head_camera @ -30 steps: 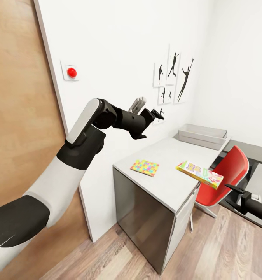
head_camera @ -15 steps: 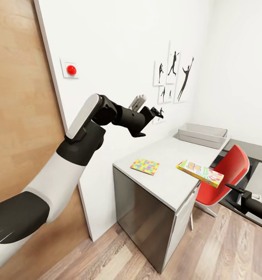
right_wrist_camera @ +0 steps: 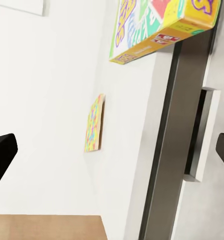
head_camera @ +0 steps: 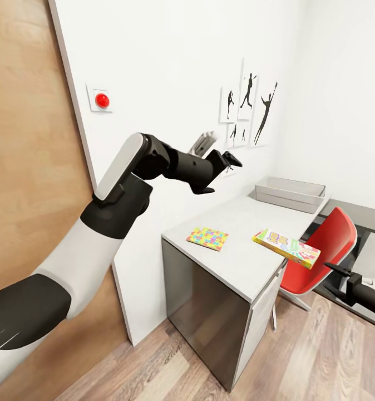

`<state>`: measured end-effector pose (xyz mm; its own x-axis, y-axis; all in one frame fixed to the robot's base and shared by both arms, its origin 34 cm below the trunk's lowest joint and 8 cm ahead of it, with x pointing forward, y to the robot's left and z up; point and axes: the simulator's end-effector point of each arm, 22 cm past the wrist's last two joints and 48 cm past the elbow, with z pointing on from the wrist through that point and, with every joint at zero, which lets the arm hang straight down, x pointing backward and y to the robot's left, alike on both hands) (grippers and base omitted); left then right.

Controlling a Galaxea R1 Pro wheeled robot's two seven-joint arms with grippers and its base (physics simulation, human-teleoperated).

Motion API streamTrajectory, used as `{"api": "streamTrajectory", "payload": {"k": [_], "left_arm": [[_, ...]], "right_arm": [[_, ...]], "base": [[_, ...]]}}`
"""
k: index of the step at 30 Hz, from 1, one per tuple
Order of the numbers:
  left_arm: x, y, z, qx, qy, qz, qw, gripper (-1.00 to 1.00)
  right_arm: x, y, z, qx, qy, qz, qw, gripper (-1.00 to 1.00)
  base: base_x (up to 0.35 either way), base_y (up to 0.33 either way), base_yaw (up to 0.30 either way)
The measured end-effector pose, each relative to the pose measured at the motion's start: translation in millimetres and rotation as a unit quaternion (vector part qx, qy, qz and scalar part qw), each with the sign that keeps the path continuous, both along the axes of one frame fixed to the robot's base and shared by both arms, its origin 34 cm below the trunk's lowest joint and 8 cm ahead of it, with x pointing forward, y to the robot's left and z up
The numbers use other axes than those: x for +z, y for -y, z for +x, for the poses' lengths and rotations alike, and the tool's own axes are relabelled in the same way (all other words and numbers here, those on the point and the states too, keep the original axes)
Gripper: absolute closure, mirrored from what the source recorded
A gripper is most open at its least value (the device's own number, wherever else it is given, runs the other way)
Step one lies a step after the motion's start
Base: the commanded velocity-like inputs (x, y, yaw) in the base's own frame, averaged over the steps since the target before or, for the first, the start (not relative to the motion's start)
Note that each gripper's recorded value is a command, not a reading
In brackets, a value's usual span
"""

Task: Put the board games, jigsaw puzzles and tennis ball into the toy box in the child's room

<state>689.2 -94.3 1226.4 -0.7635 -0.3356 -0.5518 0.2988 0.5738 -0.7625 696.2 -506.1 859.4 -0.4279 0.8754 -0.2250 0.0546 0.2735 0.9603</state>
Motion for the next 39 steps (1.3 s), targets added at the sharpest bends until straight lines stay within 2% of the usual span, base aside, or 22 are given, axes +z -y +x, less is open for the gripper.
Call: {"api": "streamTrajectory", "payload": {"k": [5,10,20,30,39], "left_arm": [[4,8,-9,-0.019,0.017,-0.001,0.9997,-1.0],[5,11,-12,-0.026,0.023,-0.001,0.9994,-1.0],[3,13,-14,-0.029,0.027,0.004,0.9992,-1.0],[-5,17,-17,-0.031,0.03,0.02,0.9989,-1.0],[-9,17,-17,-0.027,0.027,0.028,0.9989,-1.0]], "right_arm": [[4,7,-2,-0.005,0.003,0.0,1.0,-1.0],[10,13,-4,-0.007,0.01,0.002,0.9999,-1.0],[15,27,-14,-0.011,0.017,0.016,0.9997,-1.0],[13,29,-17,-0.012,0.014,0.025,0.9995,-1.0],[12,30,-19,-0.013,0.012,0.027,0.9995,-1.0]], "base": [[0.0,0.0,0.0],[0.0,0.0,0.0],[0.066,-0.025,0.0],[0.221,-0.092,0.0],[0.084,-0.034,0.0]]}}
